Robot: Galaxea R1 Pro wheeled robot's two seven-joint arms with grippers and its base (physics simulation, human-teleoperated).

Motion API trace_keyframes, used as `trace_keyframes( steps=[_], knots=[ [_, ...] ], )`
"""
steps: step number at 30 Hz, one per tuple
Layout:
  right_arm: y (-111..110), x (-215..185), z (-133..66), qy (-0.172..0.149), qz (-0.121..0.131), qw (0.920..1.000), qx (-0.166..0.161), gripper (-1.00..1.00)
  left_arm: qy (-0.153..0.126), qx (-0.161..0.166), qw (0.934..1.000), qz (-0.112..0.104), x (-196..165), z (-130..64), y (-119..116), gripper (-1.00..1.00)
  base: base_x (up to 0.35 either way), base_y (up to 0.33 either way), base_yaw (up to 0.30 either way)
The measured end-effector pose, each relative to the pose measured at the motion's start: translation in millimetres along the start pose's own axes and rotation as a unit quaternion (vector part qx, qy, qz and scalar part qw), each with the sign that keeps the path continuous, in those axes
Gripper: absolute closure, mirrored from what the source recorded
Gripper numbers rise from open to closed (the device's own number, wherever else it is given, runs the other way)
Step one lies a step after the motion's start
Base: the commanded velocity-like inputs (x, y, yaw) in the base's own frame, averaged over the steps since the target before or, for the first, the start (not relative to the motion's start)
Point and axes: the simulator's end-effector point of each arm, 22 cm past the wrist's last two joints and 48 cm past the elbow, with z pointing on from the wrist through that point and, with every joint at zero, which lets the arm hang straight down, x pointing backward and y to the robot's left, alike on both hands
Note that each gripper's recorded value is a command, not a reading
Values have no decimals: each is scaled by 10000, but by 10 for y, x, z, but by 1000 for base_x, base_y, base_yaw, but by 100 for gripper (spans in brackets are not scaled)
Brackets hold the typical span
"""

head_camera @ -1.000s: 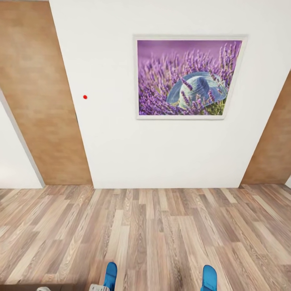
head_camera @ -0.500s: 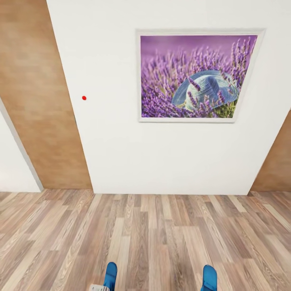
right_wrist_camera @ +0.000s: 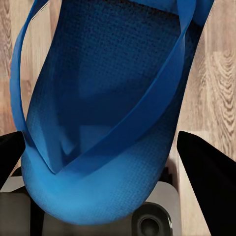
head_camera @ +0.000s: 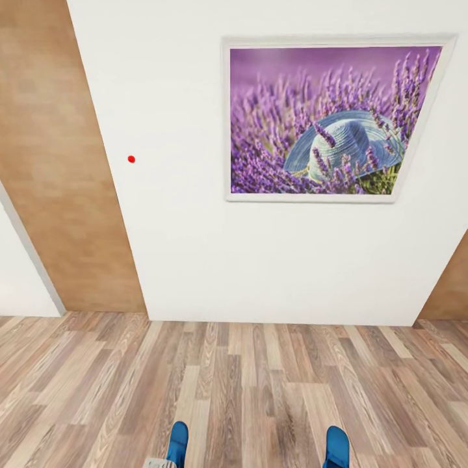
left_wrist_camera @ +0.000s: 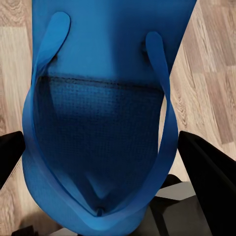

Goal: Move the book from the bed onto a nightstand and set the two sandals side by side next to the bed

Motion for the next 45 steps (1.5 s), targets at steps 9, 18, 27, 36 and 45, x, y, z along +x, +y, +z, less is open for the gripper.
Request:
trace_keyframes(
  steps=[9, 18, 27, 36, 45],
  knots=[
    [-1, 0, 0, -1, -1, 10000, 0, 100, 0, 0, 10000, 0, 0, 0, 0, 100, 335, 0, 0],
    [0, -1, 0, -1, -1, 10000, 0, 100, 0, 0, 10000, 0, 0, 0, 0, 100, 335, 0, 0],
    [0, 0, 0, -1, -2, 10000, 0, 100, 0, 0, 10000, 0, 0, 0, 0, 100, 335, 0, 0],
    [0, 0, 0, -1, -1, 10000, -1, 100, 0, 0, 10000, 0, 0, 0, 0, 100, 335, 0, 0],
    [-1, -1, 0, -1, -1, 10000, 0, 100, 0, 0, 10000, 0, 0, 0, 0, 100, 335, 0, 0]
  ],
)
